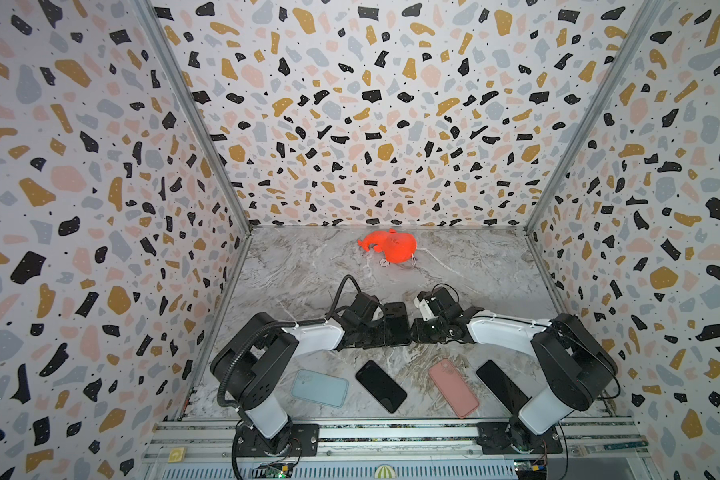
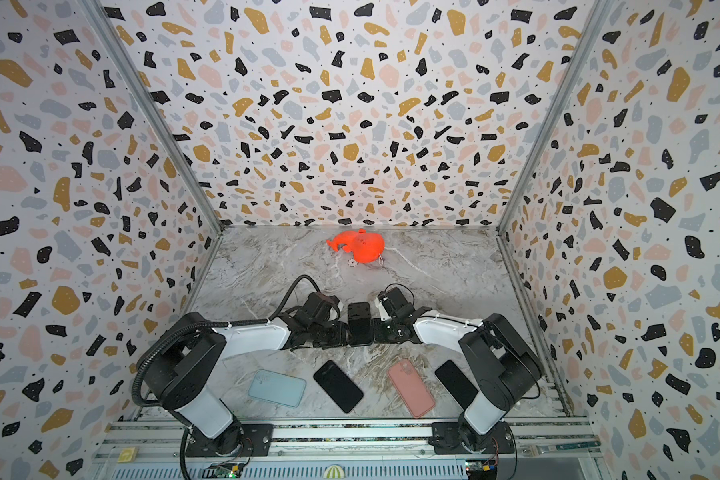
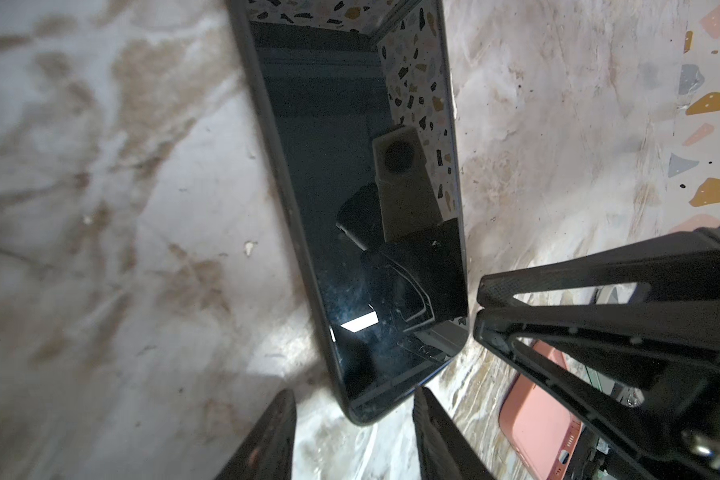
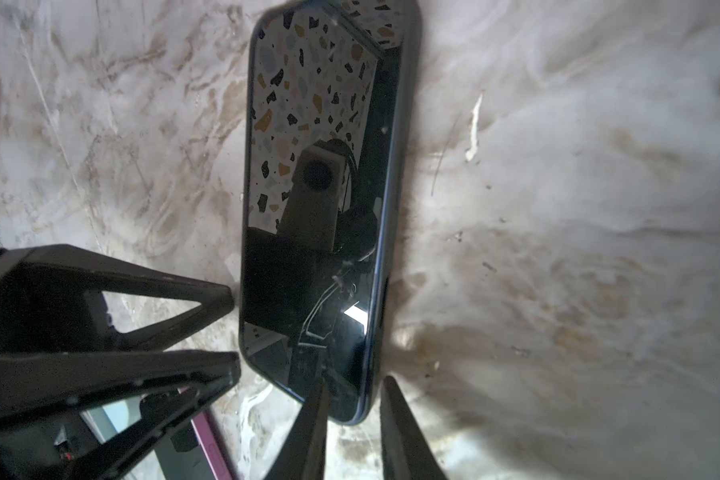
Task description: Put the phone into the phone case
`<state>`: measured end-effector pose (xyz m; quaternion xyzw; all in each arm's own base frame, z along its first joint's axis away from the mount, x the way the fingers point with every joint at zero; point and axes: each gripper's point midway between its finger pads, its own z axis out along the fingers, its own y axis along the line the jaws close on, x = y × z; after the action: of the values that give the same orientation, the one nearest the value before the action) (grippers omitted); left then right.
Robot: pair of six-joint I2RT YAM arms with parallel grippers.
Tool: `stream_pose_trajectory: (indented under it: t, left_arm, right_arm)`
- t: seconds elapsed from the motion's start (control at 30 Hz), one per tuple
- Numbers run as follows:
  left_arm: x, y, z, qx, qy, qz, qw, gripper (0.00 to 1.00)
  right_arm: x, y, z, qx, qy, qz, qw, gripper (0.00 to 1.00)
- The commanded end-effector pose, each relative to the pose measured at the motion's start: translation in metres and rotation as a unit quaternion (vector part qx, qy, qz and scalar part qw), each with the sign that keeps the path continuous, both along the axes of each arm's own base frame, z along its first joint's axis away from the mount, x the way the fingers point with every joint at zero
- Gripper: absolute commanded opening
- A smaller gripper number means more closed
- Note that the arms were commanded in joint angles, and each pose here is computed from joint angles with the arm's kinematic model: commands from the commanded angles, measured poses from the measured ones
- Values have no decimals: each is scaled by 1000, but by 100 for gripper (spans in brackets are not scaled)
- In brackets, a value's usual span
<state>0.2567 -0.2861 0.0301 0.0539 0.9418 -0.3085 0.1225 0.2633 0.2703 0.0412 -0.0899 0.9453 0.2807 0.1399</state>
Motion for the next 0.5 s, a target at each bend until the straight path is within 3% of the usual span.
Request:
stream_pose_trajectory:
  t: [0.0,0.47]
  left_arm:
    - [3,-3,0,0,-2,-10,1000,48]
    - [3,-7,-8,-3,7,-13,1000,48]
  right_arm:
    - [4,5,7,-1,-9,6,1000,26]
    - [-9,5,-12,-5,13,11,1000,23]
